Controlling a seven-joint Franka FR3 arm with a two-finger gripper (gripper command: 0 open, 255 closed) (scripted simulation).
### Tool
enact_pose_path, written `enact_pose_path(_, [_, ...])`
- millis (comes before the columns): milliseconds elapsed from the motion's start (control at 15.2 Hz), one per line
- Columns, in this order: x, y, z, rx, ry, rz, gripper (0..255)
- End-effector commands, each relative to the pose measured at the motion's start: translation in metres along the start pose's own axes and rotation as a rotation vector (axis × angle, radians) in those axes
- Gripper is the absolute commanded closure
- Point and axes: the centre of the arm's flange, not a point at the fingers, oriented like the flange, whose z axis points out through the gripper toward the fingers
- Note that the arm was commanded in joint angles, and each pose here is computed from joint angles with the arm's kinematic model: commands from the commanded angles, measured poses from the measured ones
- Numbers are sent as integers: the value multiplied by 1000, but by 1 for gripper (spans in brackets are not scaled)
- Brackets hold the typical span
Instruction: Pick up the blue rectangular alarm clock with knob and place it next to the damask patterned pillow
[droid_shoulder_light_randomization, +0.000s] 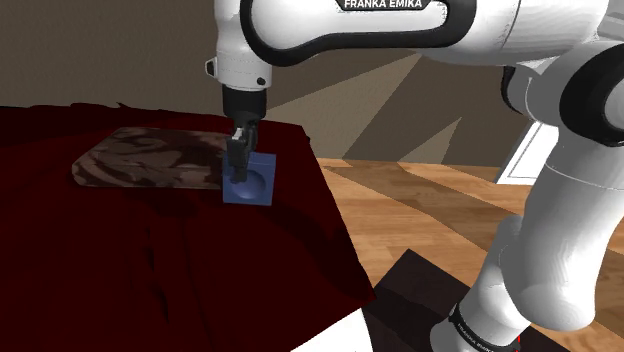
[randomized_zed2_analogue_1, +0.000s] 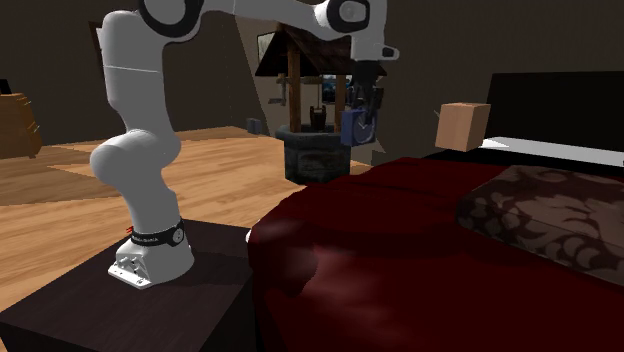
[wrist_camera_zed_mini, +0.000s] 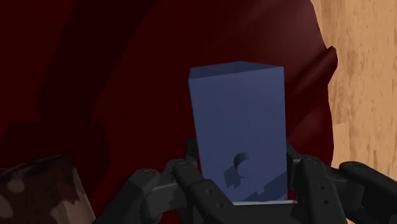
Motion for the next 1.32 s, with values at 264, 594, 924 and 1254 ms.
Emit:
enact_pose_path(264, [13,79,1,0,0,-1,255])
enact_pose_path(594, [24,144,0,0,0,-1,255])
enact_pose_path(924, [34,209,-1,0,0,-1,255])
enact_pose_path(1254, [39,241,15,0,0,-1,255])
